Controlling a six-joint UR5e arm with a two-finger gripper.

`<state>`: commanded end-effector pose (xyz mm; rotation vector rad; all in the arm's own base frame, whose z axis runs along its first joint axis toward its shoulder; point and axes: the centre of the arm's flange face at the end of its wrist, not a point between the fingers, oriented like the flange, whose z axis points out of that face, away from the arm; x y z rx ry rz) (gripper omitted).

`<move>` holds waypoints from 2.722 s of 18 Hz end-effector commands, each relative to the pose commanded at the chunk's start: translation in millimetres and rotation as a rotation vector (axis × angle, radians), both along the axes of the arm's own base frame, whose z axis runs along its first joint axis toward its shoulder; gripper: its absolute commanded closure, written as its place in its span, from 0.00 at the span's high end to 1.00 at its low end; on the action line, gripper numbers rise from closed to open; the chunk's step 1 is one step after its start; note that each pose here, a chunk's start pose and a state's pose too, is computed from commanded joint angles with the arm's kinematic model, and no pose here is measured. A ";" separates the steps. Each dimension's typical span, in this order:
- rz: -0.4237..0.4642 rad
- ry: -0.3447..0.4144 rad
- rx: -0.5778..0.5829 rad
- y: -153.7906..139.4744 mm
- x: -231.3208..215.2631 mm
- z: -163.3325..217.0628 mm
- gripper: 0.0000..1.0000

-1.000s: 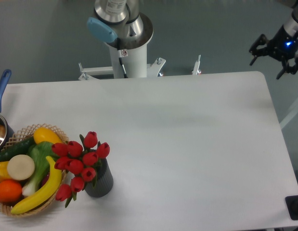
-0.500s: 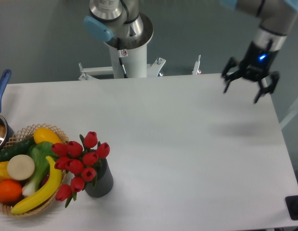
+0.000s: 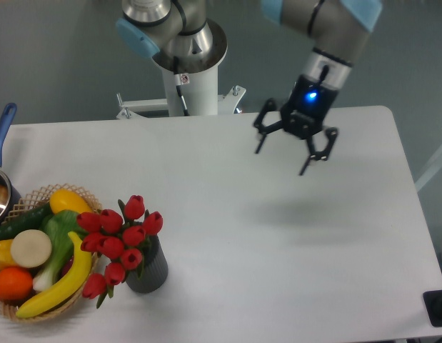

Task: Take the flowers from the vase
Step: 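Swing the open gripper over to the red tulips in the grey vase, then lower the gripper around the tulip stems and close it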

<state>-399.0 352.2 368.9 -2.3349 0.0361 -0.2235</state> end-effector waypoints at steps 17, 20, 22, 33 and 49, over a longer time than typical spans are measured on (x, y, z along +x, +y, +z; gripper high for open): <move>-0.316 -0.013 0.225 154.0 60.7 -26.1 1.00; -0.331 -0.048 0.232 163.0 64.9 -40.0 1.00; -0.349 -0.070 0.264 170.5 71.3 -45.5 1.00; -0.400 -0.087 0.315 195.7 84.9 -62.5 0.83; -0.366 -0.109 0.308 199.7 77.3 -48.6 0.20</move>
